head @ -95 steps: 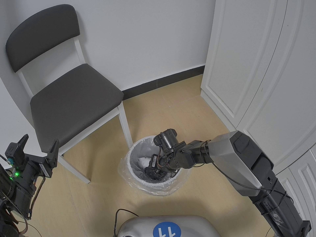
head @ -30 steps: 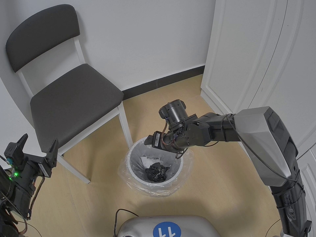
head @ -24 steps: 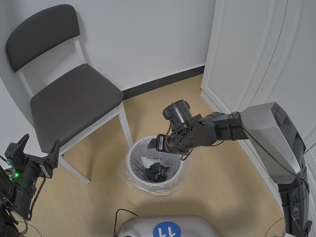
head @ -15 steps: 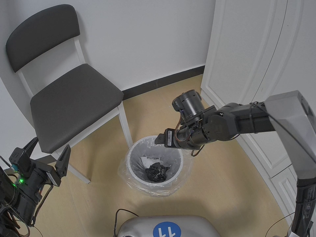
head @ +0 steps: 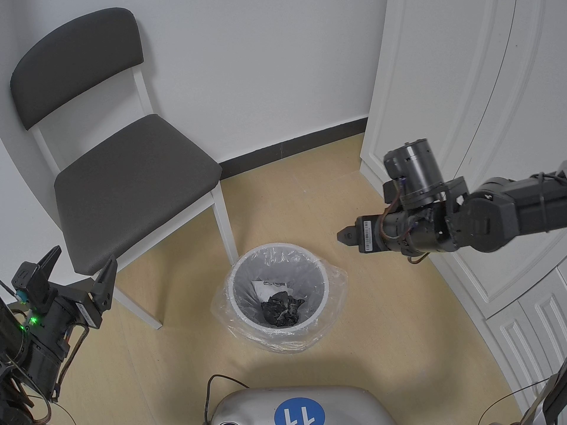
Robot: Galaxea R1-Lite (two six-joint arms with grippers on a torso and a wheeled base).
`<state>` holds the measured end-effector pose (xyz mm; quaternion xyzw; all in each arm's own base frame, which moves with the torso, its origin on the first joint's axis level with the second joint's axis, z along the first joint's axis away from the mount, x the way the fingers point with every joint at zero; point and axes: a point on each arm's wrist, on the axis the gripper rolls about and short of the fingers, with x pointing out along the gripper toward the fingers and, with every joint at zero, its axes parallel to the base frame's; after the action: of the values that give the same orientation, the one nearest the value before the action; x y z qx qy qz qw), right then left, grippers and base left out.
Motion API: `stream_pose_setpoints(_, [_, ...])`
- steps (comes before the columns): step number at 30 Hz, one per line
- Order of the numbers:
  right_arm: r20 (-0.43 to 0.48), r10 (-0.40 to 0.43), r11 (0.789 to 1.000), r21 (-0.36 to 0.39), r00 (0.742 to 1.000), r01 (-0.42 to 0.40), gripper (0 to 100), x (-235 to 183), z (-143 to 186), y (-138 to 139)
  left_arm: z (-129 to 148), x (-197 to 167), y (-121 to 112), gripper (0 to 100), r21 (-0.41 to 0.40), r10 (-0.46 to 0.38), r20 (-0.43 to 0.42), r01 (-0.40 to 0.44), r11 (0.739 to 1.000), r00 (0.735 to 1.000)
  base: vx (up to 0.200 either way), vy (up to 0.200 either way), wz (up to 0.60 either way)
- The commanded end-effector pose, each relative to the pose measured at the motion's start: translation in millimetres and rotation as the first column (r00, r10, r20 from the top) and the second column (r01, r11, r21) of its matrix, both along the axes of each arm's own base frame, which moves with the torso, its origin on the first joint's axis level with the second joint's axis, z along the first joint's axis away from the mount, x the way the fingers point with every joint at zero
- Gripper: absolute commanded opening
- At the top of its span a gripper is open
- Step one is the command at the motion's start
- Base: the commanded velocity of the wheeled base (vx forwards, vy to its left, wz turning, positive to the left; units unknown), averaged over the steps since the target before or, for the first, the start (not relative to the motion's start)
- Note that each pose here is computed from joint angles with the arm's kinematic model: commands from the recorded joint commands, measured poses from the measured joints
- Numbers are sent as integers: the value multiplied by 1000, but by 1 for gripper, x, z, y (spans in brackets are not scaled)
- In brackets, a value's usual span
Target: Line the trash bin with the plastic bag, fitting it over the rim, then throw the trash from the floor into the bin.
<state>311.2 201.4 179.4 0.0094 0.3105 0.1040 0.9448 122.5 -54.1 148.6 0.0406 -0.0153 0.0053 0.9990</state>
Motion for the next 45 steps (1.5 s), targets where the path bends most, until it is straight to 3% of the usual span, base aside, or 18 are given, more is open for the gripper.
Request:
stream_pose_setpoints(1, [223,8,1000,0,975,-8,100,-48,30,-50,-1,-3,6,100,-7,27,3,-27,1000,1000,0,0,0])
stream_pose_setpoints(4, [298,20,999,-37,954,-9,100,-60,26,-66,0,-3,6,100,-19,24,10,-24,1000,1000,0,0,0])
stream_pose_setpoints(6, [393,1,998,-62,920,25,100,-76,18,-93,3,-3,7,100,-36,23,29,-22,999,999,0,0,0])
stream_pose_setpoints(8, [393,1,998,-62,920,25,100,-76,18,-93,3,-3,7,100,-36,23,29,-22,999,999,0,0,0])
stream_pose_setpoints(9, [470,-59,996,-34,881,85,100,-91,13,-117,6,-4,12,100,-49,50,47,-48,998,998,0,0,0])
stream_pose_setpoints(13, [538,-135,989,15,832,150,100,-108,12,-144,12,-3,19,100,-62,77,84,-72,995,993,0,0,0])
stream_pose_setpoints(18, [600,-271,953,56,752,299,100,-129,18,-180,23,0,30,100,-64,88,140,-80,995,986,0,0,0])
stream_pose_setpoints(21, [615,-318,938,95,722,332,100,-142,21,-189,37,-3,31,100,-84,91,203,-75,994,975,0,0,0])
stream_pose_setpoints(22, [615,-318,938,95,722,332,100,-142,21,-189,37,-3,31,100,-84,91,203,-75,994,975,0,0,0])
stream_pose_setpoints(25, [632,-366,927,186,684,325,100,-160,26,-191,56,-14,38,100,-127,128,308,-93,988,943,0,0,0])
stream_pose_setpoints(28, [657,-378,924,220,652,313,100,-171,33,-192,67,-21,42,100,-144,155,360,-110,984,920,0,0,0])
stream_pose_setpoints(32, [713,-382,922,258,587,288,100,-193,46,-194,77,-33,45,100,-160,166,403,-109,981,900,0,0,0])
stream_pose_setpoints(33, [736,-384,922,272,558,276,100,-202,51,-195,80,-41,47,100,-163,170,413,-110,980,895,0,0,0])
stream_pose_setpoints(35, [757,-383,922,281,529,267,100,-212,54,-196,82,-50,50,100,-165,188,419,-129,978,889,0,0,0])
stream_pose_setpoints(36, [757,-383,922,281,529,267,100,-212,54,-196,82,-50,50,100,-165,188,419,-129,978,889,0,0,0])
stream_pose_setpoints(38, [783,-382,922,291,491,254,100,-230,54,-198,80,-65,54,100,-164,217,420,-162,973,881,0,0,0])
stream_pose_setpoints(41, [794,-379,924,293,475,247,100,-246,47,-200,76,-78,57,100,-169,236,423,-180,969,875,0,0,0])
stream_pose_setpoints(45, [799,-370,928,291,474,234,100,-267,29,-202,71,-92,59,100,-193,248,440,-179,965,863,0,0,0])
